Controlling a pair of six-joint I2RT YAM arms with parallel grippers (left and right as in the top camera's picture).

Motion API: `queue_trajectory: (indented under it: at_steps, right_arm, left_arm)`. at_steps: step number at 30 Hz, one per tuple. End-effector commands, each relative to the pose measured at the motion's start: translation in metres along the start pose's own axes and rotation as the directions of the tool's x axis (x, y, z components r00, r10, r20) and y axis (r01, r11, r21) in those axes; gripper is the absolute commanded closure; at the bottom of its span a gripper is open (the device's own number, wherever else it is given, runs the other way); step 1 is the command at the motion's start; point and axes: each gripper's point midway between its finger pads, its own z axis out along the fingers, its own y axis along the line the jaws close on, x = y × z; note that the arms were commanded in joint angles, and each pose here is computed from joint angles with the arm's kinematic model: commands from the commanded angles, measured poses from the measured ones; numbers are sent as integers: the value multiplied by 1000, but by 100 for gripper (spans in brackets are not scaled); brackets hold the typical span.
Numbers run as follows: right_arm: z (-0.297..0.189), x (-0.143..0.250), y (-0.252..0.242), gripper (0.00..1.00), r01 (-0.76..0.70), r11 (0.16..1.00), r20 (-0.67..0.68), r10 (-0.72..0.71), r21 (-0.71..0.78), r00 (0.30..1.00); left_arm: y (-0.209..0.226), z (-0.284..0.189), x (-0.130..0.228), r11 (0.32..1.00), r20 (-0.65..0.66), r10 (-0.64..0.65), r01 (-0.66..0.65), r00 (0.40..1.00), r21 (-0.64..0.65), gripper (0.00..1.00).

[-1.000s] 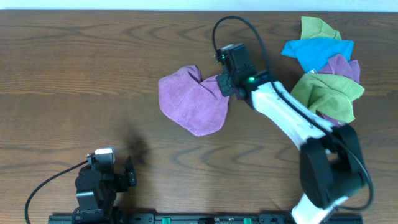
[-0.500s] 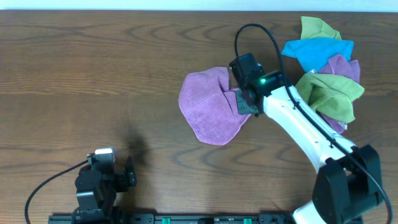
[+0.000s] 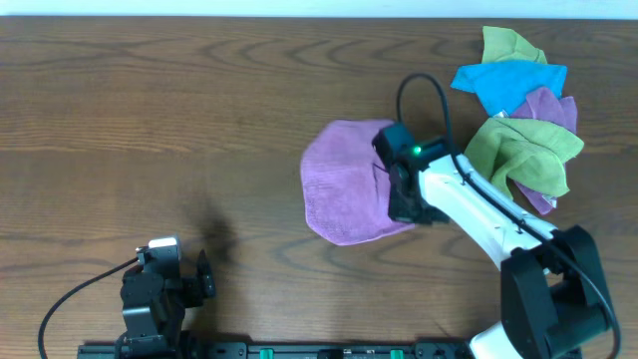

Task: Fold the cloth
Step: 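Lower the purple cloth onto the table center with the right gripper, then move the left gripper toward the left edge of the purple cloth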

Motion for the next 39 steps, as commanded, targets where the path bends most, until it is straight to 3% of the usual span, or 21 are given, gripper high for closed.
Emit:
queue_trajectory:
  at_steps: [1,6,13,18,22,31,36,39]
  right_arm:
    - [2,-1,-12,84,-131,990,47,129,60,991]
    - [2,-3,-13,61,-132,989,58,128,65,990]
    - [-17,-13,2,42,-34,997,113,41,-62,993]
    - [-49,-23,8,38,-7,983,210,45,-182,977]
    - [-69,-27,4,37,-4,974,268,66,-227,961]
    - [-76,-25,7,37,2,963,272,74,-269,959]
    - [-77,-23,10,37,11,958,264,68,-286,962]
    - [-78,-21,13,37,27,954,259,54,-299,964]
  left_arm:
    - [3,5,14,1000,-43,22,-23,999,-21,5]
    - [3,5,14,1000,-42,22,-23,999,-19,5]
    - [-22,4,3,992,1,-5,5,1000,123,5]
    - [-63,-11,-22,930,75,-49,18,996,367,5]
    - [-88,-33,-32,854,23,-97,71,995,515,5]
    - [-103,-60,-96,796,-138,-104,166,985,582,5]
    - [-131,-73,-136,650,-235,-82,231,969,724,5]
    - [-141,-67,-142,573,-358,-136,368,924,733,5]
